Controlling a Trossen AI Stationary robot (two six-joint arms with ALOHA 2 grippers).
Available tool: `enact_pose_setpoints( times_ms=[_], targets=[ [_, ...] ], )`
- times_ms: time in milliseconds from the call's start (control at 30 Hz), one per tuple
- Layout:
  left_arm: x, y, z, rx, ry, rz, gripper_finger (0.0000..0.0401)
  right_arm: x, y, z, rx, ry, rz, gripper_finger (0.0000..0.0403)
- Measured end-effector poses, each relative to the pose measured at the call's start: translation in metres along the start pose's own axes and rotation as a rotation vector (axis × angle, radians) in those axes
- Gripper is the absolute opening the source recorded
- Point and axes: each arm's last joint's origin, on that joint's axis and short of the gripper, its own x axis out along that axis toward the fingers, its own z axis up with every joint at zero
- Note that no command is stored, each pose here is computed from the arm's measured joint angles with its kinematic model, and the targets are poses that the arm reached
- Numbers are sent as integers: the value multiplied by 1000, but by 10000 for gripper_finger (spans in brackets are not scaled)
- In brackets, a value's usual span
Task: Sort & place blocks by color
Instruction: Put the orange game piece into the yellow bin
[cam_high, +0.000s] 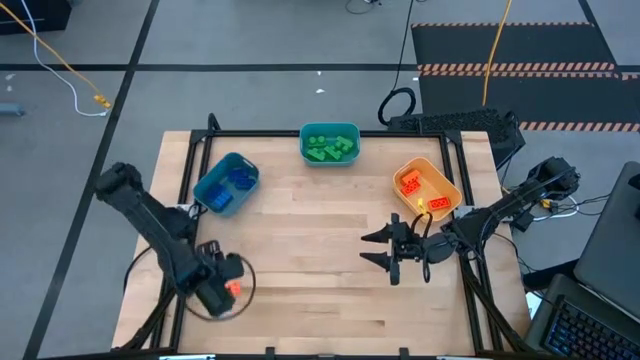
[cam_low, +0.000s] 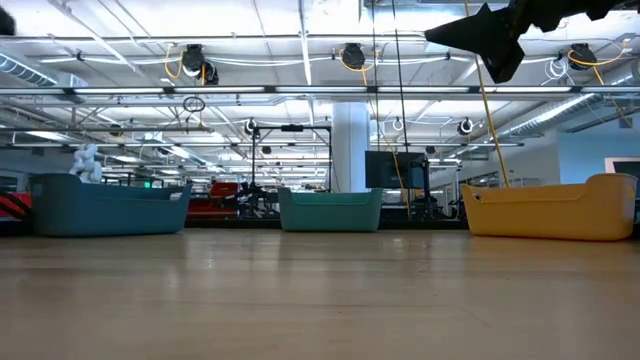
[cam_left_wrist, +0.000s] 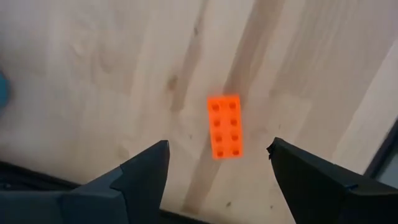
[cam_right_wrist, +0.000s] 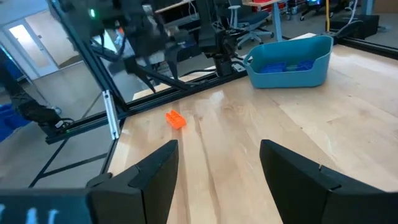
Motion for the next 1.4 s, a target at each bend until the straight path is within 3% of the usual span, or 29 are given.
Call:
enact_pose_setpoints(
  times_ms=[333,533,1100,1400],
  targets=[
    [50,-33,-14,16,93,172,280,-2,3,-1,-4,-18,-28,219],
    [74,-42,-16,33,221,215,280,-3,3,-1,-3,-19,-28,219],
    [78,-45,-16,-4,157,214,280,-4,6,-2,-3,-19,-12,219],
    [107,-28,-26,-28,225,222,280,-4,6,-2,-3,-19,-11,219]
  ],
)
